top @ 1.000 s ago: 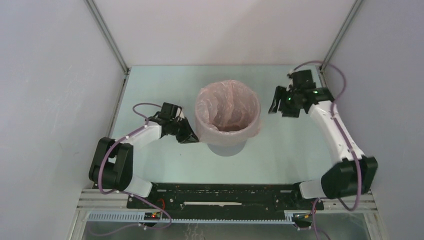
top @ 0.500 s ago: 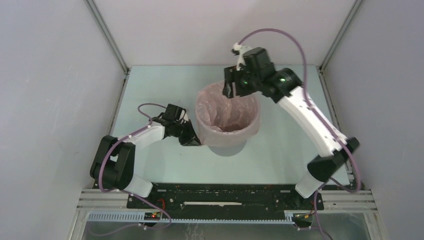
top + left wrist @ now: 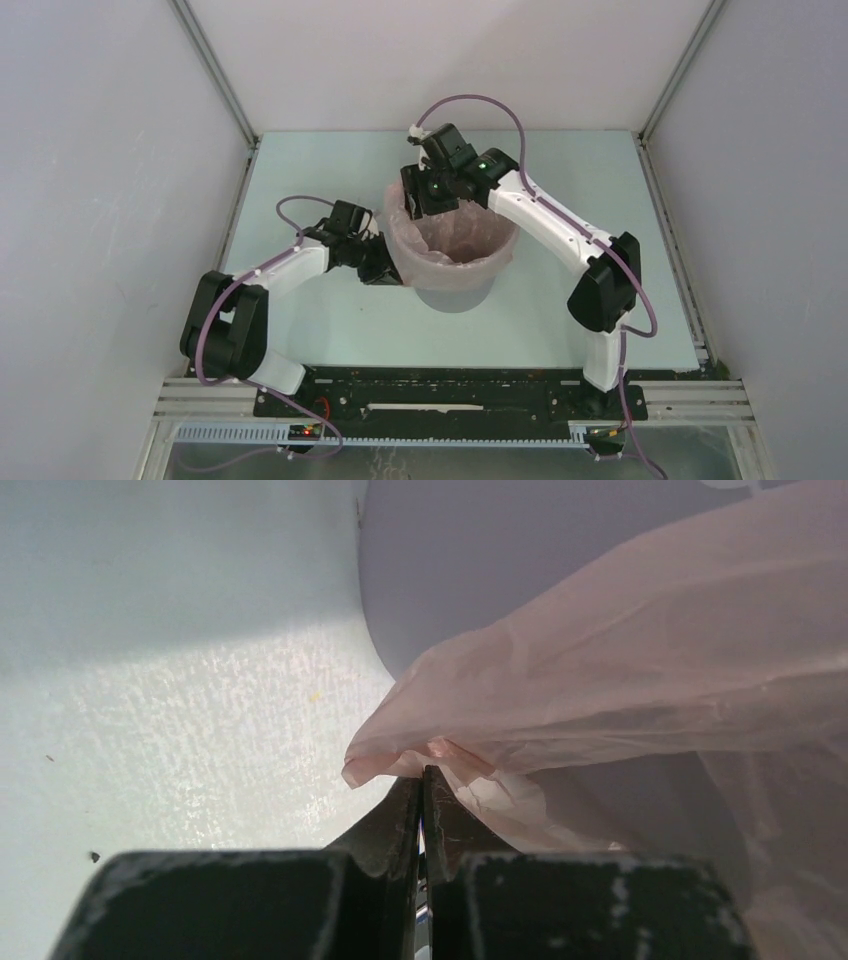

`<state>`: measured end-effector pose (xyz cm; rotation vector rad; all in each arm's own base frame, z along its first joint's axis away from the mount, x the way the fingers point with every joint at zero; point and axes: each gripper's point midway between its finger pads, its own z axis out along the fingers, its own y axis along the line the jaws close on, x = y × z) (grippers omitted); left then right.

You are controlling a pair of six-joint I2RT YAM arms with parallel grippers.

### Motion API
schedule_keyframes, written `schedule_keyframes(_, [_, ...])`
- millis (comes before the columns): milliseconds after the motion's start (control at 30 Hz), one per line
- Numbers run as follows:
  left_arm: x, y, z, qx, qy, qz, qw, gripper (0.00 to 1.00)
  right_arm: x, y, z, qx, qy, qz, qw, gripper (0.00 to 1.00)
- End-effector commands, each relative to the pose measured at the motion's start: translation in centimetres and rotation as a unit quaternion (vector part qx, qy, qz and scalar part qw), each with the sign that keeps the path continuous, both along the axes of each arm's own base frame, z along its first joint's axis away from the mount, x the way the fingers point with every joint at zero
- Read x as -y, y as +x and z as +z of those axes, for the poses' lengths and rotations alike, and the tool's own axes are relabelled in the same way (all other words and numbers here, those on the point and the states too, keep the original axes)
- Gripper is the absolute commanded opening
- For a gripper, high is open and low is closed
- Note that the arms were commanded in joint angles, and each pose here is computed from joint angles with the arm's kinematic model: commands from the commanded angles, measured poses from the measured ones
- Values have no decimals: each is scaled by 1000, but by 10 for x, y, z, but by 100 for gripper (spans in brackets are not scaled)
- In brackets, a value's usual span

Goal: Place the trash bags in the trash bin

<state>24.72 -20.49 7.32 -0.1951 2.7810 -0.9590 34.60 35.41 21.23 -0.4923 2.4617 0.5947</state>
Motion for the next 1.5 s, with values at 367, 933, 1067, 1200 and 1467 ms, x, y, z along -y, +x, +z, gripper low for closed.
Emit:
schedule_keyframes(367, [3, 4, 13, 27, 1, -31, 999, 6, 79, 55, -8, 103, -71, -93, 988, 68])
schedule_keyframes(933, [5, 5, 16, 35, 6, -31, 999, 6, 76, -4, -6, 107, -80, -62, 989, 75])
schedule_keyframes(1067, [14, 6, 21, 32, -7, -39, 999, 6, 76, -11, -42, 68, -90, -55, 992, 75])
schedule_keyframes(1200, [20, 8, 24, 33, -10, -42, 998, 8, 68, -8, -67, 32, -85, -48, 995, 77])
schedule_keyframes(1467, [22, 5, 21, 31, -5, -44, 999, 8, 61, -15, -124, -32, -90, -51, 994, 80])
